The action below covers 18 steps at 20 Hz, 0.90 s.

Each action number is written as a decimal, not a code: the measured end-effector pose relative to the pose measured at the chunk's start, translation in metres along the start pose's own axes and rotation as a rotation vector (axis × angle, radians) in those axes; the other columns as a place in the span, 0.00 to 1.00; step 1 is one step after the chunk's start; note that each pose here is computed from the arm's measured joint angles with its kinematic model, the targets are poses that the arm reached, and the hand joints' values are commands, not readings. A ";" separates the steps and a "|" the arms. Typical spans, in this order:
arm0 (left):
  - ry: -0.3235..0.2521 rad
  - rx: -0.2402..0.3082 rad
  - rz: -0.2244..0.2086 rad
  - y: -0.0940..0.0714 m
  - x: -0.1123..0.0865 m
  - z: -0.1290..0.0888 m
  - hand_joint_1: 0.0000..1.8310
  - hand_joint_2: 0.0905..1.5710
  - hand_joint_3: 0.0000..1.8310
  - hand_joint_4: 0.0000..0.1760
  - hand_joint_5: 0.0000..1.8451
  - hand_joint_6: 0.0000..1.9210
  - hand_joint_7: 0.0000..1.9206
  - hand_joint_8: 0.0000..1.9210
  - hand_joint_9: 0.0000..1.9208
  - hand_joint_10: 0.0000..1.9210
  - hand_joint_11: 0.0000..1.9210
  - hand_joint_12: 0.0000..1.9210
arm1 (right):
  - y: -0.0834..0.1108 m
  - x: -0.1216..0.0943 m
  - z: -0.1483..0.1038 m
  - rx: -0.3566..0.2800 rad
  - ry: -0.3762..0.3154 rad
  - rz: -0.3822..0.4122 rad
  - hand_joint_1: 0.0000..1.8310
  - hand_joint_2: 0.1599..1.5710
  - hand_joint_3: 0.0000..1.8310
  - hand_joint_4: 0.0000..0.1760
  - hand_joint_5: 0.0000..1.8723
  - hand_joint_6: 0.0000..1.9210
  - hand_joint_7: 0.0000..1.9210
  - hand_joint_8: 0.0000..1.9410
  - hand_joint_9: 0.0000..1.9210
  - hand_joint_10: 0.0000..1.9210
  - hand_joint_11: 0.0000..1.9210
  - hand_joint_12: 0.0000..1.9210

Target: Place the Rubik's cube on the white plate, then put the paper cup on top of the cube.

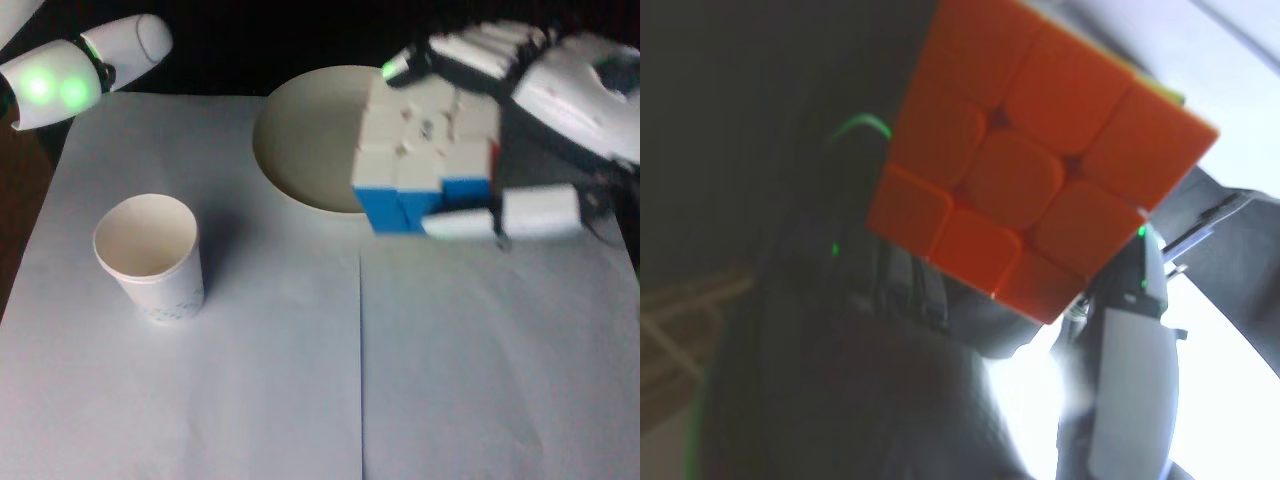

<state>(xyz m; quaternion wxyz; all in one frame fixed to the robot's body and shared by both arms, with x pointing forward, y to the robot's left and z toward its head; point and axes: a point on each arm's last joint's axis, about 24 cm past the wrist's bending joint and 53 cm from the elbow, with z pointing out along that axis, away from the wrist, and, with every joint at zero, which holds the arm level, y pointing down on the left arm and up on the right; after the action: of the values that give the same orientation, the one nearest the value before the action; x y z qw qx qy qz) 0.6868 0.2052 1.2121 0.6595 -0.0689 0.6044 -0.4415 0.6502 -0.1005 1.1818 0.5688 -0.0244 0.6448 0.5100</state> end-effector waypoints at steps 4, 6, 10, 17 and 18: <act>0.008 -0.019 -0.003 0.006 0.002 -0.002 0.05 0.78 0.00 0.56 0.00 0.00 0.00 0.00 0.00 0.00 0.00 0.00 | -0.008 -0.014 0.039 0.011 -0.041 -0.001 0.60 0.85 0.00 0.00 0.23 0.87 0.31 0.85 0.36 0.98 0.46 1.00; 0.006 -0.015 0.002 0.005 0.001 -0.002 0.10 0.79 0.00 0.64 0.01 0.00 0.00 0.00 0.00 0.00 0.00 0.00 | -0.018 -0.004 0.058 0.038 -0.025 0.012 0.58 0.86 0.00 0.00 0.24 0.87 0.32 0.87 0.35 0.98 0.43 1.00; 0.005 -0.012 0.001 0.005 0.002 -0.001 0.08 0.82 0.00 0.25 0.01 0.00 0.00 0.00 0.00 0.00 0.00 0.21 | -0.051 0.014 0.072 0.139 -0.002 0.065 0.69 0.81 0.00 0.00 0.12 0.65 0.32 0.82 0.34 0.96 0.43 1.00; 0.003 -0.004 0.001 0.003 0.001 -0.001 0.08 0.84 0.00 0.28 0.02 0.00 0.00 0.00 0.00 0.00 0.00 0.17 | -0.084 0.023 0.072 0.246 0.003 0.133 0.42 0.72 0.00 0.29 0.02 0.06 0.07 0.01 0.01 0.38 0.00 0.64; 0.000 -0.006 -0.001 0.003 0.001 -0.001 0.07 0.83 0.00 0.31 0.02 0.00 0.00 0.00 0.00 0.00 0.00 0.17 | -0.088 0.027 0.069 0.257 0.010 0.136 0.40 0.71 0.00 0.44 0.01 0.01 0.04 0.00 0.03 0.25 0.00 0.49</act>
<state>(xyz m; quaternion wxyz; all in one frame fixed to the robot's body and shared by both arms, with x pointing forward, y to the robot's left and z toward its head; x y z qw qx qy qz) 0.6872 0.2073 1.2090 0.6591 -0.0710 0.6058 -0.4400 0.7432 -0.0805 1.1174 0.5283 0.0898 0.7076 0.4605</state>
